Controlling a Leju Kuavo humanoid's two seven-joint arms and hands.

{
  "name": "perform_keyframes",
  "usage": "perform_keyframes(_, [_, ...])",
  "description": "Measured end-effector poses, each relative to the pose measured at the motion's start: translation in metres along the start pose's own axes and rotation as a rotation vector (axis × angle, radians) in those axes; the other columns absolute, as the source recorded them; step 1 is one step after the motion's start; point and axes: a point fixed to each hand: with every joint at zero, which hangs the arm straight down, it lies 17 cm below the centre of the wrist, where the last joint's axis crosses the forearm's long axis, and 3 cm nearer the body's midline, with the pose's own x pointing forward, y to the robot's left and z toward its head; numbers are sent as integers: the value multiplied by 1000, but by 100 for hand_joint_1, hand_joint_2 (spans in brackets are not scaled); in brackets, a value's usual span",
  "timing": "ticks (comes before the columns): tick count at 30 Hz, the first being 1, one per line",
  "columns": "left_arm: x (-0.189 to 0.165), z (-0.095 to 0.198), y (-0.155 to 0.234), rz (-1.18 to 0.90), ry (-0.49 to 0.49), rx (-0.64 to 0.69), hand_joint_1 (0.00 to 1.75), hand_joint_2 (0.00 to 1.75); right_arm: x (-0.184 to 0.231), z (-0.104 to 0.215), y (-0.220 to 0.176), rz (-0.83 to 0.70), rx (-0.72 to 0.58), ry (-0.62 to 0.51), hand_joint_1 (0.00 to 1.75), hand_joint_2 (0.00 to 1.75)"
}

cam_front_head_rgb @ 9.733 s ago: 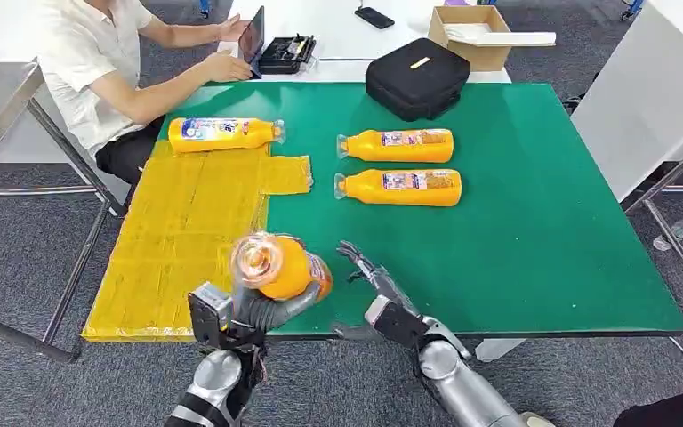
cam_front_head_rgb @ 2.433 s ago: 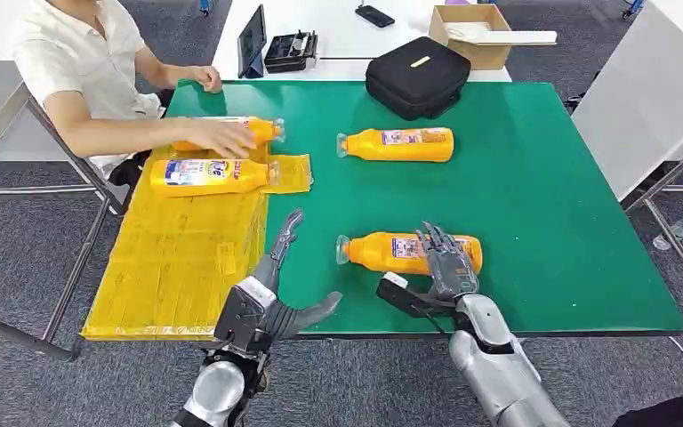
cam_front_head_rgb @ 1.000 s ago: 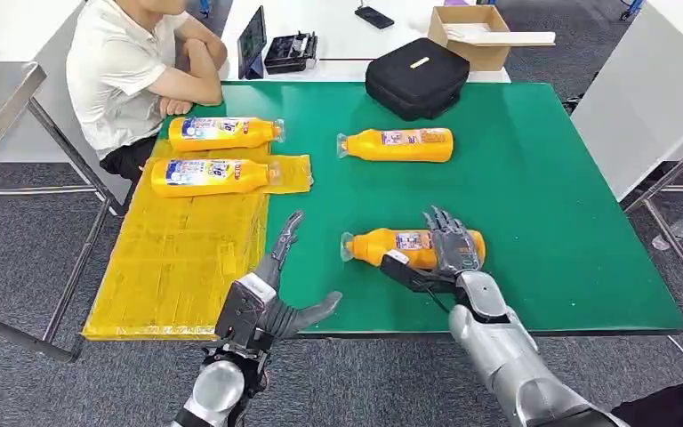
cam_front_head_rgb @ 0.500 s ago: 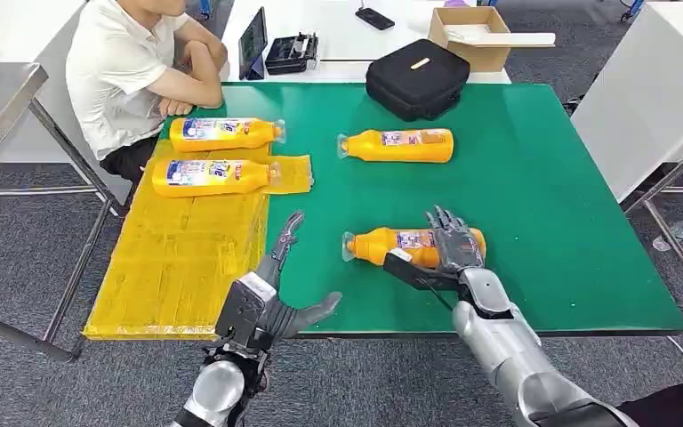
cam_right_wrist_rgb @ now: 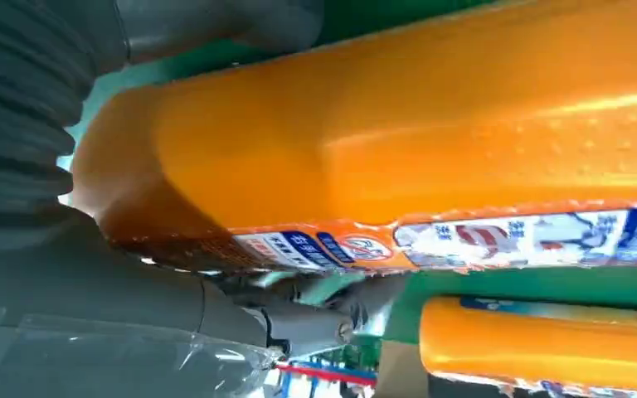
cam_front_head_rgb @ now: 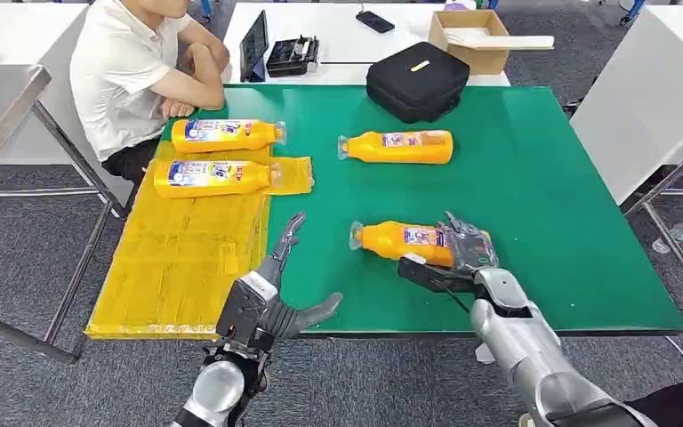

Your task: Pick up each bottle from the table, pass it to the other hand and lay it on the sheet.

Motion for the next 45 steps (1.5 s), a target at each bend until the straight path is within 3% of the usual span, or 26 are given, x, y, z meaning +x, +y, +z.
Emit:
perform_keyframes(21, [5, -1, 5, 49, -35, 35, 0, 175, 16, 7, -11, -304, -57, -109, 175, 175])
perform_keyframes(26, [-18, -3, 30, 348, 55, 164, 0, 175, 55, 10, -25, -463, -88, -203, 175, 175])
perform_keyframes(36, [-79, 10, 48, 572, 199, 287, 0, 175, 129, 19, -66, -658, -142, -401, 175, 175])
perform_keyframes(40, [-96, 13, 39, 668, 248, 258, 0, 175, 164, 25, -93, -739, -158, -512, 175, 175])
perform_keyframes(45, [-90, 8, 34, 692, 210, 222, 0, 175, 196, 29, -105, -740, -129, -605, 175, 175])
